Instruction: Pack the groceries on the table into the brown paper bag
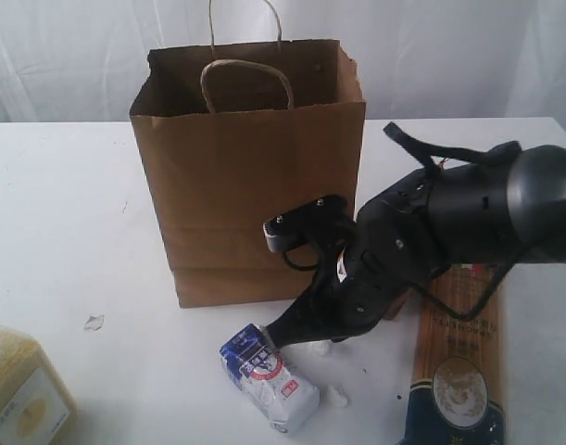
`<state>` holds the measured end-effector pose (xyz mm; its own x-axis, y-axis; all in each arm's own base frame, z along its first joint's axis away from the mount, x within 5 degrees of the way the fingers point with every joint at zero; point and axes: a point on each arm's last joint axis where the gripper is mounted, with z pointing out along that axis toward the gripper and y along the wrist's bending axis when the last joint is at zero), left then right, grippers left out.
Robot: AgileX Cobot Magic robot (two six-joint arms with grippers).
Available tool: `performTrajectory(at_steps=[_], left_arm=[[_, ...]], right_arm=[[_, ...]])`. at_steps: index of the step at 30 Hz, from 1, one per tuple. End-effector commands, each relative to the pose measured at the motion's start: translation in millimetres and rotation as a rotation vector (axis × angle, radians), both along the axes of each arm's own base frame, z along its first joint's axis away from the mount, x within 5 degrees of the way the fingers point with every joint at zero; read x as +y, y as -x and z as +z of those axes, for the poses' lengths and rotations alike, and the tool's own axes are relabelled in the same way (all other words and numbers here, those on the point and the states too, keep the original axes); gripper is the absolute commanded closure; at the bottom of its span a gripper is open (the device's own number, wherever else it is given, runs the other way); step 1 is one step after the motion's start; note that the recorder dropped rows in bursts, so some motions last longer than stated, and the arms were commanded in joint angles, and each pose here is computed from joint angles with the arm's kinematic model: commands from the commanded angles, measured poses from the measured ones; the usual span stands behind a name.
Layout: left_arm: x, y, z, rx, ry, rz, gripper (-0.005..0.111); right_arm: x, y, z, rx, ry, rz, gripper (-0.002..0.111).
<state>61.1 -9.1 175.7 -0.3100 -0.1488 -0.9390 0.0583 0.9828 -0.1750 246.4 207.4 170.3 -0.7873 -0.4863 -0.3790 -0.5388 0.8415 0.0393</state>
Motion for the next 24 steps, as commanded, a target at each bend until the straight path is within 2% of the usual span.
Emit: performTrajectory(at_steps=[1, 5, 11, 24], left_arm=[[-0.6, 0.3, -1.1, 0.002, 0.011, -0.007, 0.107], [-0.6, 0.3, -1.1, 0.002, 0.011, -0.007, 0.107], [-0.6, 0.3, -1.1, 0.002, 0.011, -0.007, 0.107], [-0.6, 0.3, -1.1, 0.002, 0.011, -0.007, 0.107]], right_arm=[[-5.5, 3.2, 23.0, -0.036, -0.028, -0.003, 0.108], [-4.1, 1.5, 22.0, -0.051, -0.036, 0.006, 0.105], [-0.2, -2.5, -1.1, -0.007, 0.002, 0.020, 0.078], [5.5, -8.5, -27.5, 0.017, 0.010, 0.013, 0.077]])
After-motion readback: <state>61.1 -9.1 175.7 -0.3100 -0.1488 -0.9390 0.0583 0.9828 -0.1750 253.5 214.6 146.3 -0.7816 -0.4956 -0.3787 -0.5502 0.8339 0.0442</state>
